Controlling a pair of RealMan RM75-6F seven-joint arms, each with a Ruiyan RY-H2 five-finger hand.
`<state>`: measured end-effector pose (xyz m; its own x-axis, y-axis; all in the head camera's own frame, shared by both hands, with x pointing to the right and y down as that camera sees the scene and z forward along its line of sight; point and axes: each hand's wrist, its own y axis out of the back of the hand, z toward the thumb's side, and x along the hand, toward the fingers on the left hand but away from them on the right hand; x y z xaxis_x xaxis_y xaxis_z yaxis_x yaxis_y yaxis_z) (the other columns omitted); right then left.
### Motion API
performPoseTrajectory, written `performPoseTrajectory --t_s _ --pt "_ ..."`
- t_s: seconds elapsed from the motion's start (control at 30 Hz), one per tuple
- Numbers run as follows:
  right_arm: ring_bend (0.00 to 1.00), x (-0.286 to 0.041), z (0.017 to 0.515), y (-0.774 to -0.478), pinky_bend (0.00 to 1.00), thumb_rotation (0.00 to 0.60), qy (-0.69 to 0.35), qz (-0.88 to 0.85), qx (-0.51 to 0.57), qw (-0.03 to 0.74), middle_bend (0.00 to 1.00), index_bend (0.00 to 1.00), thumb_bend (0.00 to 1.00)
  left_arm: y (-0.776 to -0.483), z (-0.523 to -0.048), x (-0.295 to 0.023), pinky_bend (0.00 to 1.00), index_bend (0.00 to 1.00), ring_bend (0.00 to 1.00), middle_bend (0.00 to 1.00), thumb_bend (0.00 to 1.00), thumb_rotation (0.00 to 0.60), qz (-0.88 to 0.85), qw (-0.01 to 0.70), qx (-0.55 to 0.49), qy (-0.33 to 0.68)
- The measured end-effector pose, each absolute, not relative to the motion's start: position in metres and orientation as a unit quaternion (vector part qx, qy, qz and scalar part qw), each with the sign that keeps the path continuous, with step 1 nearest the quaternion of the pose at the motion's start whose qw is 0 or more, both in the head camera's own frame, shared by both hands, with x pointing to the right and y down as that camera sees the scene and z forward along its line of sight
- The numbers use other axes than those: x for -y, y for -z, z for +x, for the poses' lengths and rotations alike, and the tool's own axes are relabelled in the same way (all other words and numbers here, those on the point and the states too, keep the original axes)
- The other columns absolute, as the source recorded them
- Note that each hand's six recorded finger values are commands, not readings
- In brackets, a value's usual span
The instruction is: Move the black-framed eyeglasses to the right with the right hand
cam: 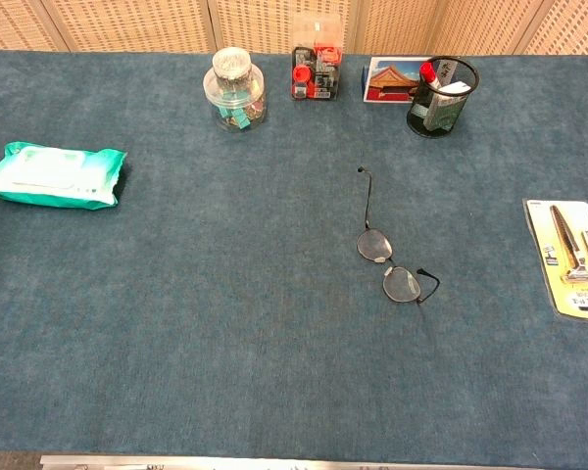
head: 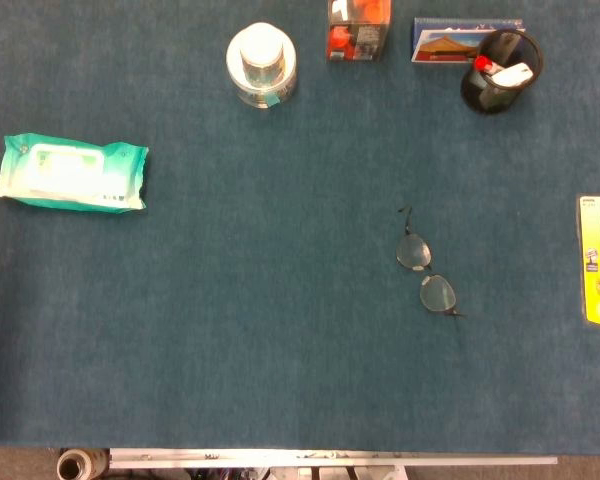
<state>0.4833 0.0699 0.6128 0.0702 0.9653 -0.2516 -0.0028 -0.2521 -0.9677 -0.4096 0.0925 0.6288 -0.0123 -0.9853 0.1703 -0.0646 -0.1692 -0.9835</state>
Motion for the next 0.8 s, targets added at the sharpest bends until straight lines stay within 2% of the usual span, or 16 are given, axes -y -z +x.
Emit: performPoseTrajectory --t_s 0.47,0.8 --pt "0.3 -0.068 0.473 -0.625 0.43 0.6 -0.538 -0.595 0.394 0.449 0.43 0.37 0.28 -0.628 -0.416 -0.093 0.51 0.47 0.42 0.57 0.34 0.6 -0.548 0.43 -0.48 0.533" --pt "0.3 -0.07 0.431 -0.615 0.45 0.6 -0.465 -0.627 0.377 0.499 0.43 0.37 0.28 -0.619 -0.418 -0.101 0.51 0.47 0.42 0.57 0.34 0.6 -0.544 0.433 -0.488 0.528"
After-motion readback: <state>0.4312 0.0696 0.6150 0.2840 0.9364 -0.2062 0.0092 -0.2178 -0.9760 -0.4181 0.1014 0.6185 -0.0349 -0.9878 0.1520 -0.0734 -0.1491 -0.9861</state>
